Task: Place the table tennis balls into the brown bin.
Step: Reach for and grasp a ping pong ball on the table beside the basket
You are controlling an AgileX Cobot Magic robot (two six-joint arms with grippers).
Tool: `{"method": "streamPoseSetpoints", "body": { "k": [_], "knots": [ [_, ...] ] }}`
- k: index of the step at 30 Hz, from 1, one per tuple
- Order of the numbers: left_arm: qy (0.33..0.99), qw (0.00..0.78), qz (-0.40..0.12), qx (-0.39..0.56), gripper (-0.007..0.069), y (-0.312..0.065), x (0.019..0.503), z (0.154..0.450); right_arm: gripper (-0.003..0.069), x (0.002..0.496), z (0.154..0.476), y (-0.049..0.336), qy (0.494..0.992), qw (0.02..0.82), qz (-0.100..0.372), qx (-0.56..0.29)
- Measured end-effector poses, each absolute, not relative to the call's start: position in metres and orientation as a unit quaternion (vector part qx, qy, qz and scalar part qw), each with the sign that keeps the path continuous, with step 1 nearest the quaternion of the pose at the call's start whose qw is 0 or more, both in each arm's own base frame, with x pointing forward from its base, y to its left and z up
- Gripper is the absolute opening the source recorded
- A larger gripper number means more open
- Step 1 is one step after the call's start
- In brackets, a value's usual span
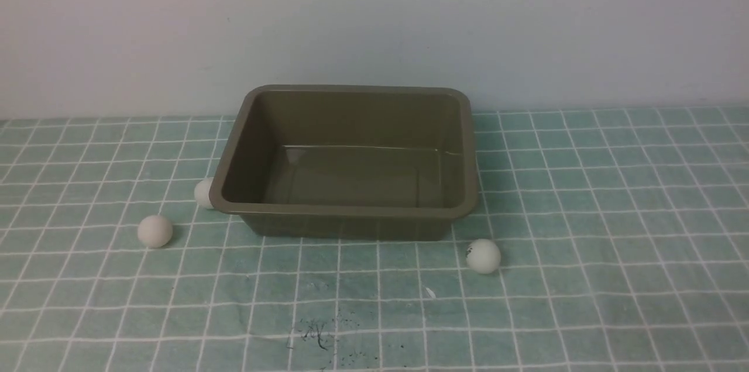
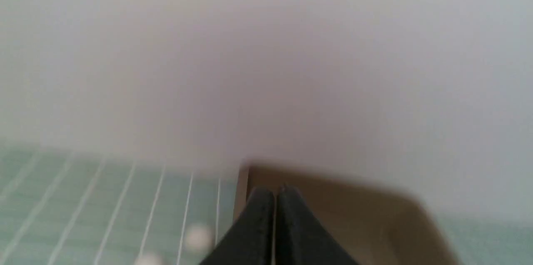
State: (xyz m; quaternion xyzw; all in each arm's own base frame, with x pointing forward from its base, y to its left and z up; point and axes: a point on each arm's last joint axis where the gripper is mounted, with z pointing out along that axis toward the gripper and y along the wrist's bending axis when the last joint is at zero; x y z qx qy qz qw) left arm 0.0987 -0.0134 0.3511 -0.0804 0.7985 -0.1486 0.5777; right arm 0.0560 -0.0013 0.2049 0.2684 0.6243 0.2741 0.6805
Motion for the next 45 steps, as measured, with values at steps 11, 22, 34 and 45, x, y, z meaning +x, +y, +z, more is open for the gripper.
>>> {"method": "streamPoseSetpoints", "body": {
  "k": [11, 22, 34, 45],
  "knots": [
    [0.965, 0.246, -0.085, -0.012, -0.0005, -0.012, 0.224, 0.269, -0.0015, 0.053, 0.238, 0.010, 0.666, 0.656, 0.286, 0.211],
    [0.975, 0.221, -0.025, 0.018, 0.0123, -0.002, 0.318, 0.229, -0.0010, 0.122, 0.329, 0.028, 0.872, 0.460, 0.166, -0.018],
    [0.976, 0.216, -0.003, 0.015, 0.0591, 0.003, 0.370, 0.162, 0.0216, 0.184, 0.301, 0.048, 0.920, 0.334, 0.163, -0.124],
    [0.985, 0.171, 0.027, 0.001, 0.0343, 0.009, 0.377, 0.140, 0.0487, 0.236, 0.248, 0.096, 0.921, 0.312, 0.145, -0.183]
  ]
}}
